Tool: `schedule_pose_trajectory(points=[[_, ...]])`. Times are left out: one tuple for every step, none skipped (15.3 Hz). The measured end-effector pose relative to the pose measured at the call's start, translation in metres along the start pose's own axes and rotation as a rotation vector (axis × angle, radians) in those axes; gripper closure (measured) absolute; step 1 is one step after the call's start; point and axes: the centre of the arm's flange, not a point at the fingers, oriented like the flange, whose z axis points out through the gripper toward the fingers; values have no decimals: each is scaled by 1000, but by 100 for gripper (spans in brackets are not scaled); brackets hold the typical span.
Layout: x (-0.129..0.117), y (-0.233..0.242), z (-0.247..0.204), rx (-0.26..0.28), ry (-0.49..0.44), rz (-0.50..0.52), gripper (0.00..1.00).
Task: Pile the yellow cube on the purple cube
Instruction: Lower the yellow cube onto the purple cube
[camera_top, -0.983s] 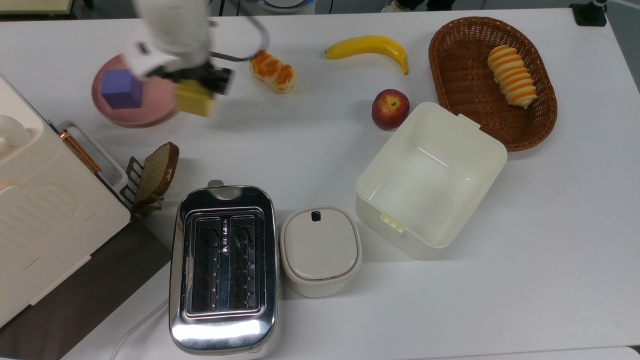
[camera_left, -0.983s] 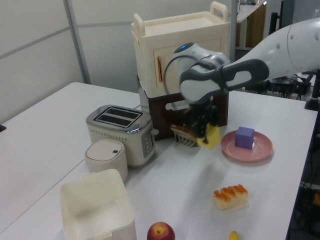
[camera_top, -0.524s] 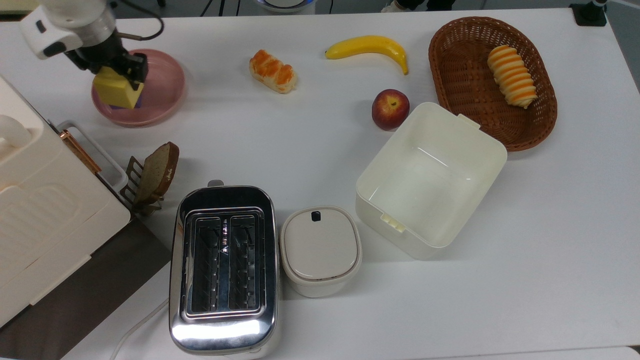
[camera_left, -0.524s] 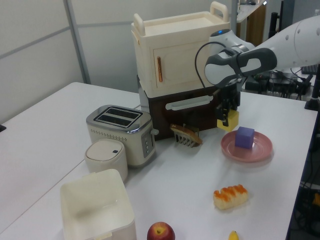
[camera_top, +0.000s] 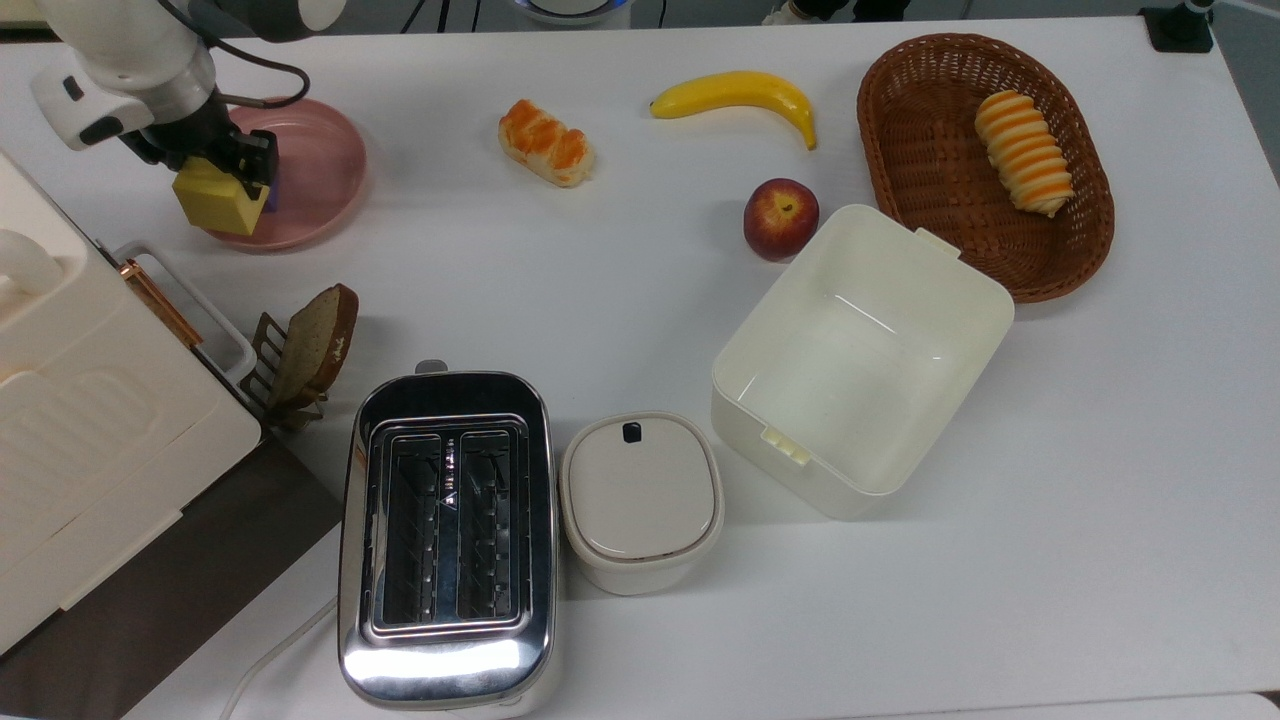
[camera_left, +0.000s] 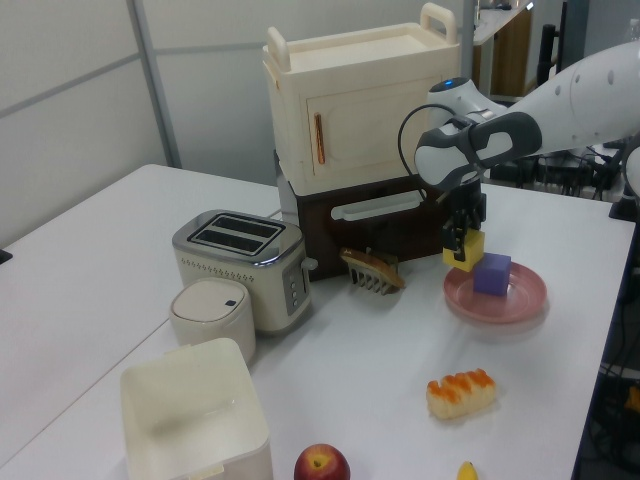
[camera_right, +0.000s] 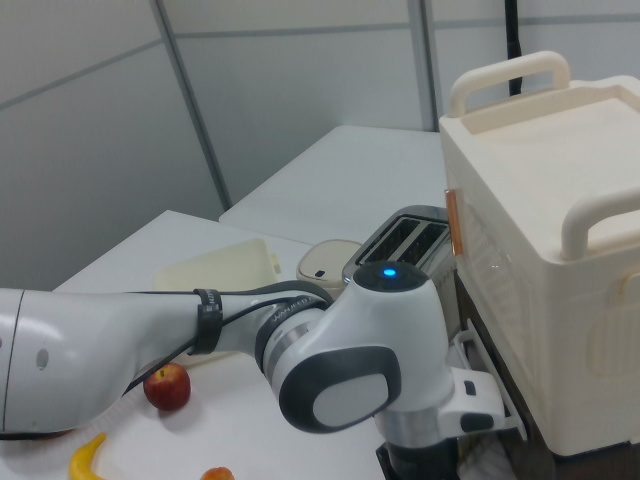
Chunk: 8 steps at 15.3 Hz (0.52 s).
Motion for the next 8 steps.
schedule_pose_trajectory(points=[[-2,5,1,0,-1,4,42],[-4,10,1,0,-2,3,42],[-6,13,0,-1,-2,3,42],[-8,17,-1,-1,-2,0,42],[-12,22,-2,2,-6,-7,42],[-16,27,-4,7,-15,-14,42],[-22,34,-7,13,-22,-22,42],[-28,41,-12,19,-26,-35,42]])
